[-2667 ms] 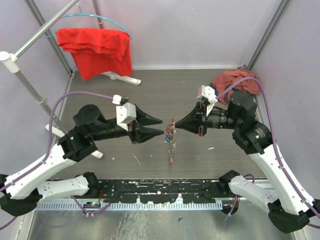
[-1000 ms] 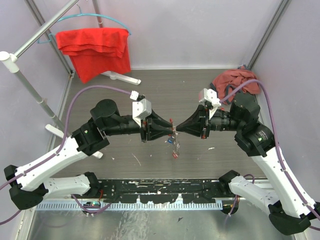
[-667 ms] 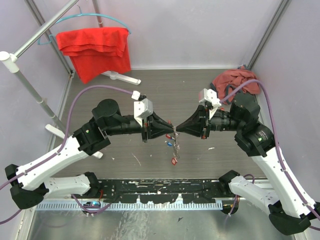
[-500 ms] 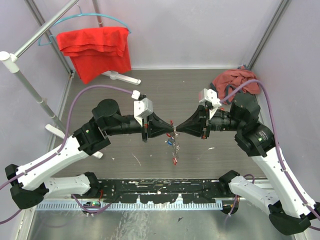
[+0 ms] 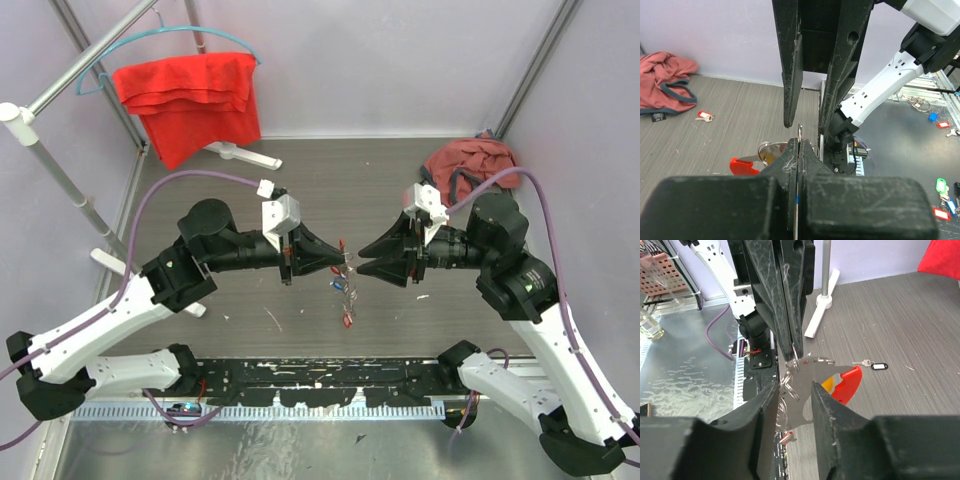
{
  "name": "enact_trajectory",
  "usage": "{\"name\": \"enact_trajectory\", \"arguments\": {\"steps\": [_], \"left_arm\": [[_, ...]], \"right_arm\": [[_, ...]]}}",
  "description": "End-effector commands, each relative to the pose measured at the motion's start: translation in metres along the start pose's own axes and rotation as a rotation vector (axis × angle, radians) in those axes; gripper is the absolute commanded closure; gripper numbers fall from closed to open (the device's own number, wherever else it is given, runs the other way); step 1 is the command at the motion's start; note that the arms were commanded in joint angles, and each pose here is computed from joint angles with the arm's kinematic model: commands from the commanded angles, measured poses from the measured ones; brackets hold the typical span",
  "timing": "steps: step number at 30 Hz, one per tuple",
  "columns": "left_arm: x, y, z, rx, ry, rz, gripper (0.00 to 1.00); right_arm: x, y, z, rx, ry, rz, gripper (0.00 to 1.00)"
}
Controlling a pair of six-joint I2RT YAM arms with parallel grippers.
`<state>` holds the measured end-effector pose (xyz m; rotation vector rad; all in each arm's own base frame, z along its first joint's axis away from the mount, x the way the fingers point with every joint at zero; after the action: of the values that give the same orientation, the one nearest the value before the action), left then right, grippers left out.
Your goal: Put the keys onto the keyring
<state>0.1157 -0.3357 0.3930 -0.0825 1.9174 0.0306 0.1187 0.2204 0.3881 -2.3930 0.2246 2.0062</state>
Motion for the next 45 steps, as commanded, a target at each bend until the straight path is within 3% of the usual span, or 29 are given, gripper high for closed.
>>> {"name": "enact_trajectory", "arguments": {"steps": [1, 5, 14, 22, 30, 45], "left_arm": [[-0.031, 0.013, -0.025, 0.057, -0.029, -0.085, 1.0], [-0.034, 0.017, -0.034, 0.092, -0.029, -0.091, 1.0], [-0.035, 0.017, -0.041, 0.127, -0.021, -0.088, 1.0], [-0.036, 0.014, -0.041, 0.137, -0.019, -0.09, 1.0], [-0.035, 0.011, -0.038, 0.132, -0.017, -0.088, 1.0], [-0.039, 0.011, -0.039, 0.133, -0.021, -0.1, 1.0]], "right_arm": [[-0.013, 0.008, 0.008, -0.002, 0.059, -0.017, 0.58], [-0.011, 0.009, 0.014, -0.038, 0.061, -0.018, 0.48], [-0.015, 0.004, 0.02, -0.12, 0.057, -0.042, 0.47], [-0.012, -0.002, 0.019, -0.166, 0.033, -0.052, 0.5], [-0.014, -0.004, 0.022, -0.199, 0.022, -0.073, 0.6], [-0.006, -0.01, 0.022, -0.225, -0.007, -0.061, 0.65]]}}
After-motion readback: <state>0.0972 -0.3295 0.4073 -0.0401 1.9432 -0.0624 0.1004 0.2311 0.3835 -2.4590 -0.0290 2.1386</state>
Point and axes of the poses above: each gripper's point midway between its finger pads, its own y axis back along the fingers, its own z axis along the line the jaws close on, x = y × z, the point moved 1 cm from there along y, back along the fingers, and after that the axes turned 15 degrees about y, right-handed, at the moved point
